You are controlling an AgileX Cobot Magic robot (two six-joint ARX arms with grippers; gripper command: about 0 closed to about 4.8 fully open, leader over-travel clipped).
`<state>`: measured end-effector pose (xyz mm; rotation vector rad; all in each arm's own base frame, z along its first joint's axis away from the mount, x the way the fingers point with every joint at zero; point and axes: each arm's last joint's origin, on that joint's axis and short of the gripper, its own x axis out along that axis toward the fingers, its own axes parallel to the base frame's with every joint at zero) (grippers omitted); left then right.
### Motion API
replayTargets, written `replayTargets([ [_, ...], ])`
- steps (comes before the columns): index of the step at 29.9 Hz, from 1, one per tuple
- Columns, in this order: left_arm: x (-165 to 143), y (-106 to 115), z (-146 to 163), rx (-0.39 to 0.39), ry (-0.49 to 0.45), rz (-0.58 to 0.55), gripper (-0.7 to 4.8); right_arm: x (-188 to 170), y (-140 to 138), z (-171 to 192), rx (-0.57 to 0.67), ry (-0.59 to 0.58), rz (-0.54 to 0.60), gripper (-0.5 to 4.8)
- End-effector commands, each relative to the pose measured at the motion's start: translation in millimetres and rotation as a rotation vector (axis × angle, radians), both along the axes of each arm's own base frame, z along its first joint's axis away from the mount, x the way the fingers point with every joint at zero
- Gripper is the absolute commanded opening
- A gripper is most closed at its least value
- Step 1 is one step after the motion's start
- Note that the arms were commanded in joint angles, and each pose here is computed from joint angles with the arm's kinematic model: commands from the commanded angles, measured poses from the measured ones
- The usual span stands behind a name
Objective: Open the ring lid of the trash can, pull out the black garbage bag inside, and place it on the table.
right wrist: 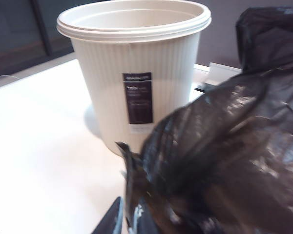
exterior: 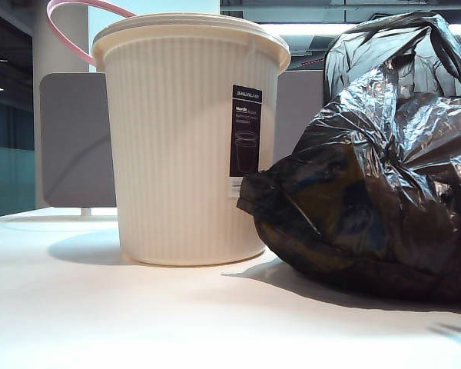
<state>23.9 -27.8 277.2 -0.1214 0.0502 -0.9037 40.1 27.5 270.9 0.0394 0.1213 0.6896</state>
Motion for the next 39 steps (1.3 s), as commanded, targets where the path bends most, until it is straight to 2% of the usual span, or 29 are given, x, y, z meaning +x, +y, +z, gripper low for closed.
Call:
replayTargets([
  [1,5,-5,-3,-0.030,-0.031,-0.005,1.20,3,1,3,0.056,-0.033,-0.020,0.40],
  [7,17,-14,-18,-0.064,-0.066,-0.005,1.20,12,6,-11,0.093,-0.011,-0.024,0.40],
  [19,34,-25,-54,-0.070,-0.032,0.096,1.20,30,13,-36,0.132,-0.087,-0.060,0.39],
  [22,37,-27,-62,-0.060,-0.023,0.095,1.20,33,14,-42,0.129,-0.083,-0.077,0.36],
  [24,39,-29,-69,-0.045,-0.011,0.096,1.20,34,15,-47,0.125,-0.076,-0.078,0.09],
  [39,44,-33,-92,0.032,0.000,0.099,1.20,42,19,-76,0.091,-0.018,-0.080,0.08],
])
